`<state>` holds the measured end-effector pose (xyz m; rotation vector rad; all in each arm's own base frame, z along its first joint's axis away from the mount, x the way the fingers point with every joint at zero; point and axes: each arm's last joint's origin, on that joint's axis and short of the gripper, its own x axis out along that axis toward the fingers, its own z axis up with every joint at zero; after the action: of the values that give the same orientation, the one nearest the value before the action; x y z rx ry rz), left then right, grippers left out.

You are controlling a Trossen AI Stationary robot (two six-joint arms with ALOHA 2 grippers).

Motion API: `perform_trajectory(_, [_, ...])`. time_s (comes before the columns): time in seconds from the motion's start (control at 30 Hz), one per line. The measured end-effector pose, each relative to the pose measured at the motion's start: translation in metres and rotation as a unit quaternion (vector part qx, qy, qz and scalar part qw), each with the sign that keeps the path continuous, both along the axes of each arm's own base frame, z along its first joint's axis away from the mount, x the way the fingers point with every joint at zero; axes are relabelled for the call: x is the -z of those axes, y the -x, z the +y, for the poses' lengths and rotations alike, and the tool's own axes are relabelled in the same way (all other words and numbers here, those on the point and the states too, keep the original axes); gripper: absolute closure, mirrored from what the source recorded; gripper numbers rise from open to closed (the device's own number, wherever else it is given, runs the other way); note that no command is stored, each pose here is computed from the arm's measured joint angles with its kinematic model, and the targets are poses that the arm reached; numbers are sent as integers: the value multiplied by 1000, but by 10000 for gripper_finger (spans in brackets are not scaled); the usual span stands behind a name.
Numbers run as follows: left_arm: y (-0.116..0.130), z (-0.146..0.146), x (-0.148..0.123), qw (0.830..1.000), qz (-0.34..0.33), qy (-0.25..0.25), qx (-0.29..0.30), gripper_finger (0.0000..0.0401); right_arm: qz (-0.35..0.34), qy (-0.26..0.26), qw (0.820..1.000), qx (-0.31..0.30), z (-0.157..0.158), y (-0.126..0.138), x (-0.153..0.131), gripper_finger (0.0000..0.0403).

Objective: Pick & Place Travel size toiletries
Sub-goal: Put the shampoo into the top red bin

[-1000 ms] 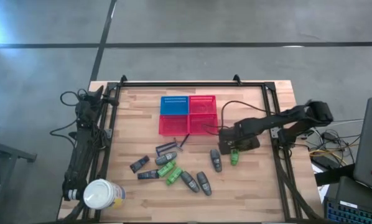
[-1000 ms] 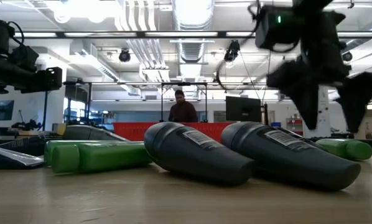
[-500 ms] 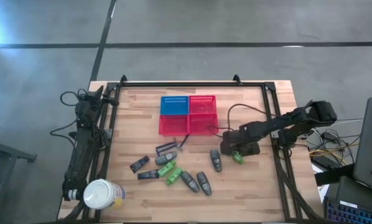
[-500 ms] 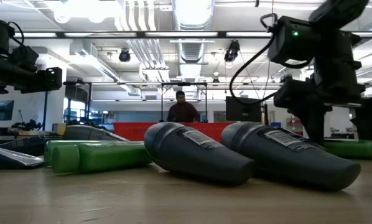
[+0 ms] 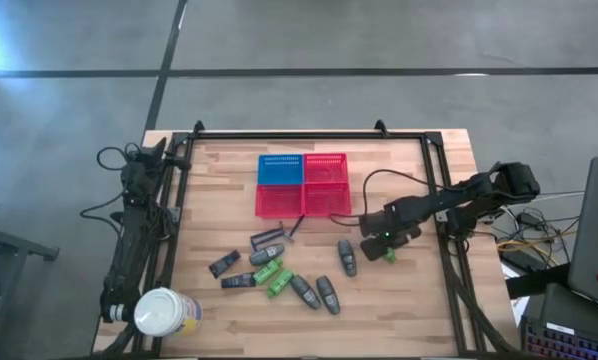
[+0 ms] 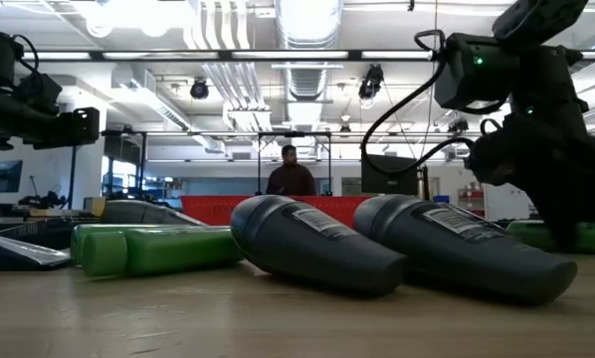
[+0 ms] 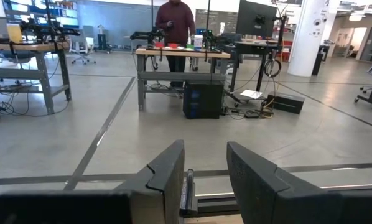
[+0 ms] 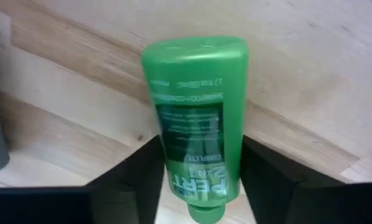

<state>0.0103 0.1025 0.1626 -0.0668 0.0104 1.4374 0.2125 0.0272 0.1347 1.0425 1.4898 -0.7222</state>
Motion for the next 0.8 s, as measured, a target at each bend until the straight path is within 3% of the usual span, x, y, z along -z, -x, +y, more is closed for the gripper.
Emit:
perform_trajectory(0.17, [0, 0, 0, 1000, 0, 0, 0, 275, -35, 4, 999, -1, -2, -8, -13, 285])
perform_trajectory(0.3, [0, 0, 0, 1000, 0, 0, 0, 275, -124, 3, 992, 10, -8, -20, -52, 290])
perform_trajectory(0.5, [0, 0, 0, 1000, 0, 0, 0, 275, -231, 93, 965, 86, -40, -26, -113, 290])
perform_trajectory(0.63, [0, 0, 0, 1000, 0, 0, 0, 275, -257, 128, 952, 102, -79, -46, -125, 290])
perform_trajectory(0.8, [0, 0, 0, 1000, 0, 0, 0, 275, -232, 118, 965, 42, -123, -78, -116, 290])
